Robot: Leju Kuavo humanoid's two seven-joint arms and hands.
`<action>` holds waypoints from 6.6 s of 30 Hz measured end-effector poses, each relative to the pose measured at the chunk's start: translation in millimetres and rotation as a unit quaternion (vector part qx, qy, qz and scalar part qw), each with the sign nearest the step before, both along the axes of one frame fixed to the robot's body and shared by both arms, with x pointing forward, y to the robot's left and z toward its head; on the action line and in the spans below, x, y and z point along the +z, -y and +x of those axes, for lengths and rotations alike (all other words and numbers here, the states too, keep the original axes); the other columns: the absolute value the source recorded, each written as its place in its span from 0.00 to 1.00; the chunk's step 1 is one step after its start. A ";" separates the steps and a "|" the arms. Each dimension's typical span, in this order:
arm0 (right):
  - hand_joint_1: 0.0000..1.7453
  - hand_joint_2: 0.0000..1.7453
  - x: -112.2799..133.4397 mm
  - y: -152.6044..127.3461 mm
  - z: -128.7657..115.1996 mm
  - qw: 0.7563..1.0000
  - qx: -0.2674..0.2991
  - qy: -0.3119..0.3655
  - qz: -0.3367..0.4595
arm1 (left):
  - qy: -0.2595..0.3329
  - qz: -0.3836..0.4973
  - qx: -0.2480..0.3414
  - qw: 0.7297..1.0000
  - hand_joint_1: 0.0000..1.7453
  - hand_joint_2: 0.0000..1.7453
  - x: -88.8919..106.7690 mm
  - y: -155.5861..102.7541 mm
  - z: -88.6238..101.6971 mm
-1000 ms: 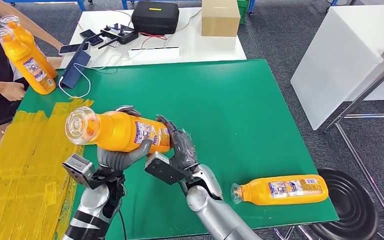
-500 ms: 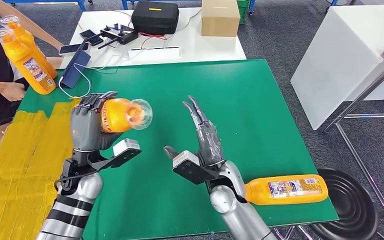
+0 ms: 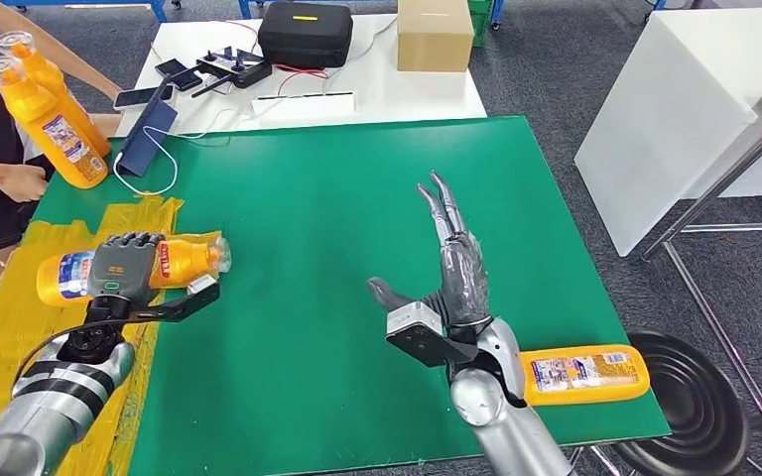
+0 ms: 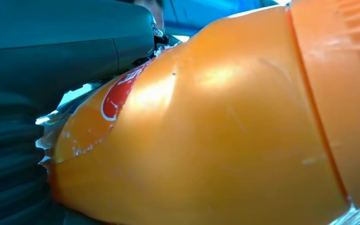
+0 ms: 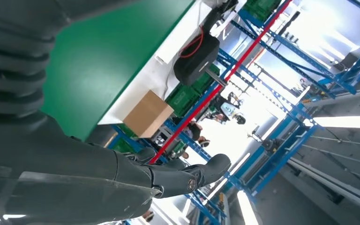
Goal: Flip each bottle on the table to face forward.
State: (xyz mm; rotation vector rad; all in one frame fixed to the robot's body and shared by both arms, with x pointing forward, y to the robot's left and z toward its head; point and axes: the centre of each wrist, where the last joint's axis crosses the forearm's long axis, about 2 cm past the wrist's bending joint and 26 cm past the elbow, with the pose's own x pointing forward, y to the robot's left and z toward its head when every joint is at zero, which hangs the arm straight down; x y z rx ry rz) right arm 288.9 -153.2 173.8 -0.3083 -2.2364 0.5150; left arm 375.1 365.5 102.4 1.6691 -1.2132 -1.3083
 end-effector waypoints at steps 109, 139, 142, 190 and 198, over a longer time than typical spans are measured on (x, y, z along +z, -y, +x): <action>0.00 1.00 -44.1 301.2 -103.9 0.779 -0.034 -0.308 -0.546 | 0.093 -0.652 -0.362 0.659 0.00 1.00 41.1 131.2 -69.7; 1.00 1.00 -65.0 300.3 -99.7 0.754 -0.039 -0.328 -0.568 | 0.080 -0.663 -0.357 0.653 0.00 1.00 35.0 134.5 -69.1; 1.00 1.00 -67.7 296.9 -95.6 0.759 -0.049 -0.310 -0.571 | 0.081 -0.664 -0.356 0.652 0.00 1.00 34.8 134.8 -69.2; 1.00 1.00 -49.2 32.1 8.0 0.994 -0.006 -0.111 0.015 | -0.169 -0.791 -0.427 0.405 0.00 1.00 13.3 169.1 -72.4; 1.00 1.00 -53.9 -25.3 19.5 0.984 0.075 -0.152 0.054 | -0.216 -0.797 -0.431 0.364 0.00 1.00 15.1 184.7 -53.4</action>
